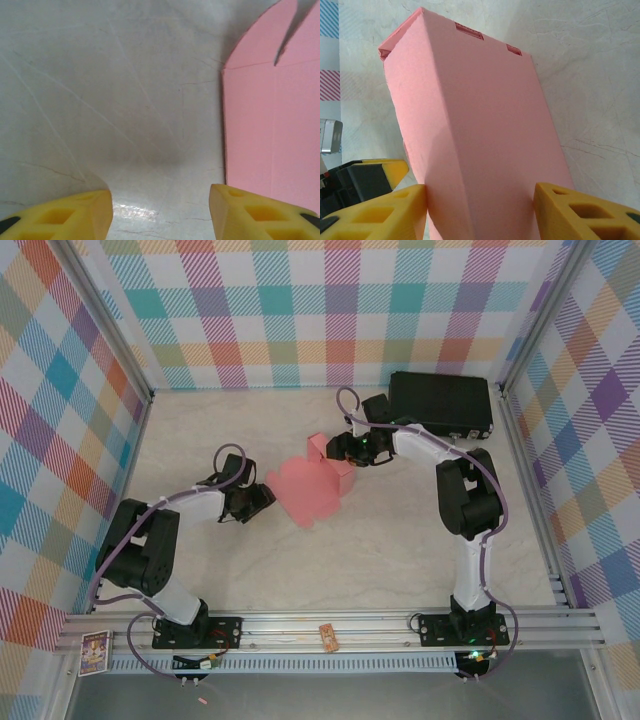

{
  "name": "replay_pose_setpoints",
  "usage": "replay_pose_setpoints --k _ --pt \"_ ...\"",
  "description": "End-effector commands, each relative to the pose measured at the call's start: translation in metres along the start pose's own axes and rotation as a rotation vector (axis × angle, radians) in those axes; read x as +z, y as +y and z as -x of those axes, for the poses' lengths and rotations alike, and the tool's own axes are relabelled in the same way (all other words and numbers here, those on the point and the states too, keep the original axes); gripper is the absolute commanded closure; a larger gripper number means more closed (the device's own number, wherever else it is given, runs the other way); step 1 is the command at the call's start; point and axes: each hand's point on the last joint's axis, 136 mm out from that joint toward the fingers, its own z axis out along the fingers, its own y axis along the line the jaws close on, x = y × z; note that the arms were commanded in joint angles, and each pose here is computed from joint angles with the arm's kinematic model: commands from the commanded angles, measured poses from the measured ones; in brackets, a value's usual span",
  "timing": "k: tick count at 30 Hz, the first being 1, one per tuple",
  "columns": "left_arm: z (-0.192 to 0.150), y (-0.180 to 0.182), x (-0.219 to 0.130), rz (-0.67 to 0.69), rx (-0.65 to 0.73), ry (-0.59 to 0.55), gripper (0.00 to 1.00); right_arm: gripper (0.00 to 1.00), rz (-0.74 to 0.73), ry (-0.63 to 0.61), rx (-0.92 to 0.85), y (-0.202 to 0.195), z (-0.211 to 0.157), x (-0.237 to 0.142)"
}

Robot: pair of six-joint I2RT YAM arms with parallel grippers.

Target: Fold the paper box

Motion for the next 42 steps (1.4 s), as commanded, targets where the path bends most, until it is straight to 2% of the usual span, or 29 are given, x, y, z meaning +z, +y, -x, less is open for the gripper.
replay_pose_setpoints --k 1,9,13,17,21,32,42 --pt "0.011 -0.056 0.020 -0.217 0.030 0.005 0.49 0.43 -0.021 0.022 0.046 -0.011 -0.010 0.000" --pt "0.039 -0.071 0.014 -0.268 0.069 -0.053 0.48 0.43 -0.019 0.006 0.051 -0.009 -0.011 -0.004" --pt "0.058 -0.080 -0.001 -0.296 0.115 -0.095 0.51 0.43 -0.031 -0.003 0.052 -0.010 -0.010 -0.007" --pt "0.076 -0.086 -0.026 -0.241 0.192 -0.157 0.58 0.43 -0.034 -0.005 0.054 -0.009 -0.009 -0.009" --pt "0.085 -0.082 -0.038 -0.181 0.220 -0.194 0.58 0.43 -0.039 -0.007 0.058 -0.010 -0.009 -0.010" --pt "0.099 -0.075 -0.012 -0.093 0.256 -0.150 0.51 0.43 -0.015 -0.004 0.065 -0.007 -0.008 -0.007" --pt "0.094 -0.067 0.017 -0.058 0.313 -0.076 0.50 0.43 -0.004 0.002 0.066 -0.006 -0.009 -0.006"
